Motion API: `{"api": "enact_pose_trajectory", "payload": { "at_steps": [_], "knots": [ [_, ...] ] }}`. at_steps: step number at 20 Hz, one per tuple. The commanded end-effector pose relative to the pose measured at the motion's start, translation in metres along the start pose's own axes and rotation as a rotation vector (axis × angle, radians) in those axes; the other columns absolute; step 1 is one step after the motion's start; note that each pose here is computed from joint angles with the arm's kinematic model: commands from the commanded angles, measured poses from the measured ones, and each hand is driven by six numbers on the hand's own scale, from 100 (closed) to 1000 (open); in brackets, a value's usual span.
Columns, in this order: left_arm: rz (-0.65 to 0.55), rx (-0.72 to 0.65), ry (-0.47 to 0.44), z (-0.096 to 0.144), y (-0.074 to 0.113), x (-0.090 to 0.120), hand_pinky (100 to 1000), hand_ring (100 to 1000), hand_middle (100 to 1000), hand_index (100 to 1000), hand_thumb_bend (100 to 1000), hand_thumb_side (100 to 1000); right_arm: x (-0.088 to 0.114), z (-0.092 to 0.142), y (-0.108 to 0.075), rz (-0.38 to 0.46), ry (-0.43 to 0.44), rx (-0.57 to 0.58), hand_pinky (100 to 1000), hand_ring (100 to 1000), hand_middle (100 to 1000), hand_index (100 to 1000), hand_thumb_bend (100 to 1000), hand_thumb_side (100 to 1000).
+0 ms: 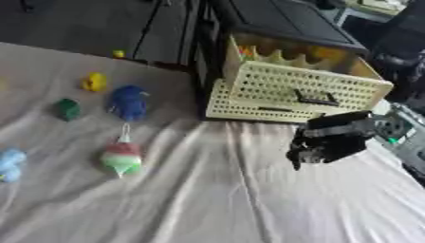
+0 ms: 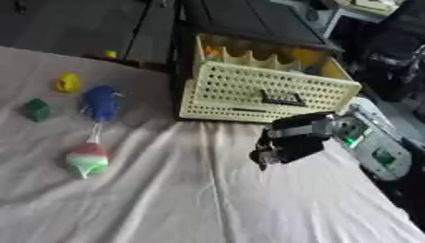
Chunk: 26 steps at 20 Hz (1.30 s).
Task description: Pick up objects from table and place into drawer.
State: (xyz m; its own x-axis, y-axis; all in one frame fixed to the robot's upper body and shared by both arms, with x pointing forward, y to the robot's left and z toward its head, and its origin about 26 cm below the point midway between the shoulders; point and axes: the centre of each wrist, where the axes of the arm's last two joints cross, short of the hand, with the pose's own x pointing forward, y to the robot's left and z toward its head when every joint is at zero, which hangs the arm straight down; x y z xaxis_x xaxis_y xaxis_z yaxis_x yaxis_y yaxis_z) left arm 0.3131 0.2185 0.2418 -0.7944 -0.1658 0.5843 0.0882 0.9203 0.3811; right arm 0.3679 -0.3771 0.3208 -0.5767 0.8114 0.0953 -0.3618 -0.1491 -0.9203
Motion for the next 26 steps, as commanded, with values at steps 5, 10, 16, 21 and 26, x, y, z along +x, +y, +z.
{"api": "enact_pose_trajectory", "payload": {
  "at_steps": [5, 10, 16, 21, 26],
  "knots": [
    [-0.033, -0.011, -0.027, -0.002, 0.005, 0.006, 644, 721, 653, 965, 100, 978, 0.000, 0.020, -0.020, 0.032, 0.008, -0.041, 100, 155, 296, 601, 100, 1000],
    [-0.036, -0.015, -0.020, -0.001, 0.006, 0.006, 644, 720, 653, 966, 100, 978, 0.012, 0.039, -0.043, 0.066, -0.034, -0.123, 100, 145, 284, 590, 100, 1000],
    [-0.038, -0.019, -0.020, -0.001, 0.006, 0.006, 643, 718, 652, 966, 100, 980, 0.013, 0.054, -0.053, 0.086, -0.018, -0.211, 100, 135, 269, 571, 100, 1000],
    [-0.038, -0.018, -0.021, -0.001, 0.005, 0.006, 642, 715, 650, 966, 100, 984, 0.011, 0.053, -0.051, 0.089, -0.018, -0.229, 100, 140, 275, 581, 100, 1000],
    [-0.034, -0.022, -0.030, -0.003, 0.004, 0.007, 641, 714, 648, 966, 100, 984, 0.011, 0.047, -0.048, 0.072, -0.034, -0.201, 100, 156, 296, 592, 100, 1000]
  ]
}}
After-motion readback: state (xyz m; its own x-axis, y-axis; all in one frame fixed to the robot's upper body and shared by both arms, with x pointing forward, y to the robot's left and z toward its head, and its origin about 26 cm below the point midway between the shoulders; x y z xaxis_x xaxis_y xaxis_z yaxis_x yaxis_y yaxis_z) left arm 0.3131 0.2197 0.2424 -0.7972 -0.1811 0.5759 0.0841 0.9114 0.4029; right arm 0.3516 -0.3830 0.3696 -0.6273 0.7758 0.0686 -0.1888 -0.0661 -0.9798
